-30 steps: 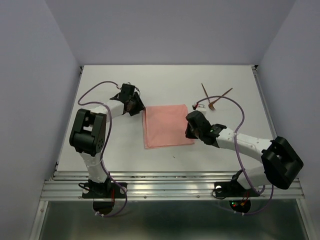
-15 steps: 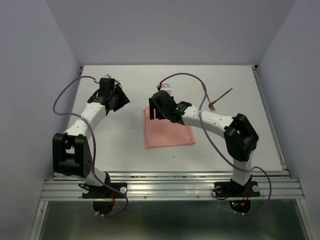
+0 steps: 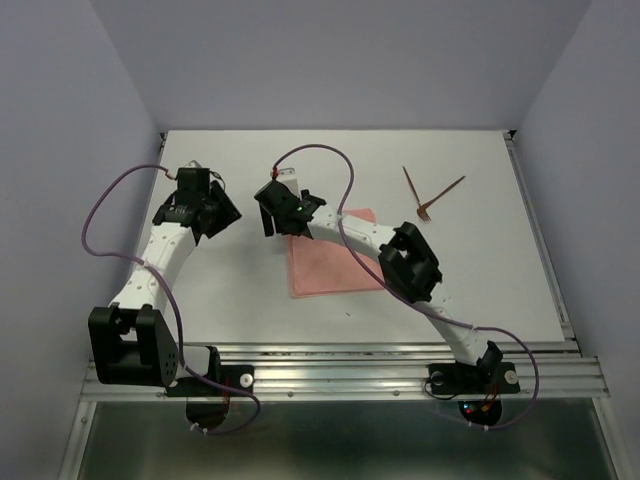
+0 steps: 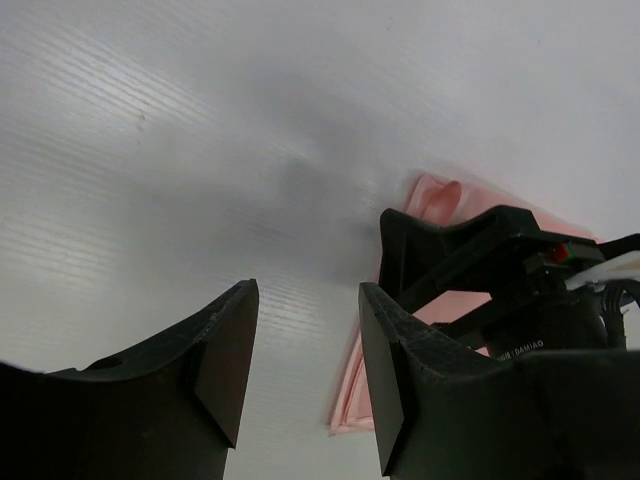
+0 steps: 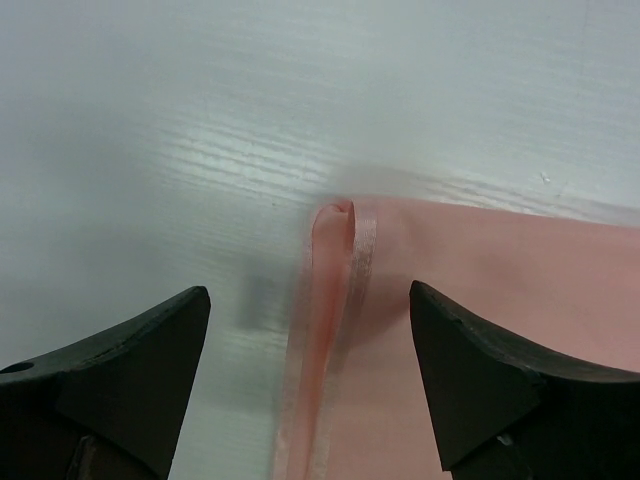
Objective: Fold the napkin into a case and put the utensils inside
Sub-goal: Pick up the lower triangle-folded napkin from the center of the board.
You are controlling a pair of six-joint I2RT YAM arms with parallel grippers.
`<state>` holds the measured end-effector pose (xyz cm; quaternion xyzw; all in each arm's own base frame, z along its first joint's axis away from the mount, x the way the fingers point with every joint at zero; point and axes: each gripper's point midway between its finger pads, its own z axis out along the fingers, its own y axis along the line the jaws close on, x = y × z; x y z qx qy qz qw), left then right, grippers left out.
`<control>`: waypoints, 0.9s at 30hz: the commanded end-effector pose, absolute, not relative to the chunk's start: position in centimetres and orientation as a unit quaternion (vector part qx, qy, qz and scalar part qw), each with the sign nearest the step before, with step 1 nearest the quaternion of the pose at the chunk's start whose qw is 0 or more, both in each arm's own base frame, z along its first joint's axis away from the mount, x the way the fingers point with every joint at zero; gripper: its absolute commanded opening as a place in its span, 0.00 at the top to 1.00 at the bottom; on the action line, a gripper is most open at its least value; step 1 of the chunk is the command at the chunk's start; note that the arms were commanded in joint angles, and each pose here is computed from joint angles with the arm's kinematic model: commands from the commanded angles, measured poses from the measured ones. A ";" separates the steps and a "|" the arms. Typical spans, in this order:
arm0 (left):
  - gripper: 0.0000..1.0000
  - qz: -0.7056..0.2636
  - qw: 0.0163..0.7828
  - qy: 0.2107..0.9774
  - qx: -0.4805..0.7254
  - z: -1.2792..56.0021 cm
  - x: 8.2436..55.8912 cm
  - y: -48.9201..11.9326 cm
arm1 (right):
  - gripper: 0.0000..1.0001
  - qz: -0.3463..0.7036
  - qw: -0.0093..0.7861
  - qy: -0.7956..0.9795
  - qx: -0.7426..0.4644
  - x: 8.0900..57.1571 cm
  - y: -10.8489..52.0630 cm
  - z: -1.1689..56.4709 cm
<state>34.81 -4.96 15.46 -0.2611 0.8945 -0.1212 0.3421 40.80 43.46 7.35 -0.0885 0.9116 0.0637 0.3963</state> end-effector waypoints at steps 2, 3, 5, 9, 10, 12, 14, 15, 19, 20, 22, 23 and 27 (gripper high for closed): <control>0.44 -0.106 0.360 0.892 -0.251 16.6 33.9 -3.7 | 0.15 0.000 0.418 0.904 -0.092 42.8 42.8 7.1; 0.44 -0.103 0.360 0.892 -0.253 16.6 33.9 -3.5 | 0.15 -0.016 0.417 0.904 -0.096 43.0 42.5 6.2; 0.44 -0.083 0.364 0.891 -0.258 16.5 33.9 -2.5 | 0.16 -0.028 0.418 0.903 -0.097 43.2 42.2 5.6; 0.44 -0.075 0.359 0.892 -0.265 16.0 33.8 -1.8 | 0.19 -0.055 0.420 0.901 -0.092 43.2 41.2 4.5; 0.44 -0.075 0.357 0.892 -0.266 15.8 33.8 -1.8 | 0.20 -0.058 0.422 0.901 -0.087 43.3 41.0 4.4; 0.44 -0.077 0.352 0.894 -0.266 15.4 33.6 -1.9 | 0.27 -0.054 0.417 0.903 -0.087 43.0 41.0 3.9; 0.44 -0.077 0.350 0.894 -0.267 15.2 33.5 -1.9 | 0.40 -0.036 0.414 0.906 -0.086 42.8 41.5 3.5; 0.44 -0.077 0.349 0.894 -0.268 15.2 33.3 -1.9 | 0.46 -0.034 0.411 0.907 -0.086 42.6 41.4 3.2; 0.44 -0.077 0.351 0.894 -0.266 15.4 33.0 -1.9 | 0.75 -0.008 0.402 0.912 -0.082 42.2 42.3 3.0; 0.44 -0.079 0.351 0.895 -0.264 15.4 33.0 -1.9 | 0.78 -0.001 0.401 0.912 -0.083 42.1 42.5 3.1; 0.44 -0.083 0.354 0.895 -0.258 15.7 32.9 -2.0 | 0.83 0.017 0.397 0.913 -0.089 41.9 43.1 3.5; 0.43 -0.098 0.355 0.896 -0.248 15.9 33.0 -2.6 | 0.90 0.022 0.396 0.914 -0.085 42.2 42.9 3.8; 0.28 -0.125 0.361 0.897 -0.222 16.6 33.2 -3.6 | 0.99 0.091 0.389 0.912 -0.090 41.4 43.4 5.5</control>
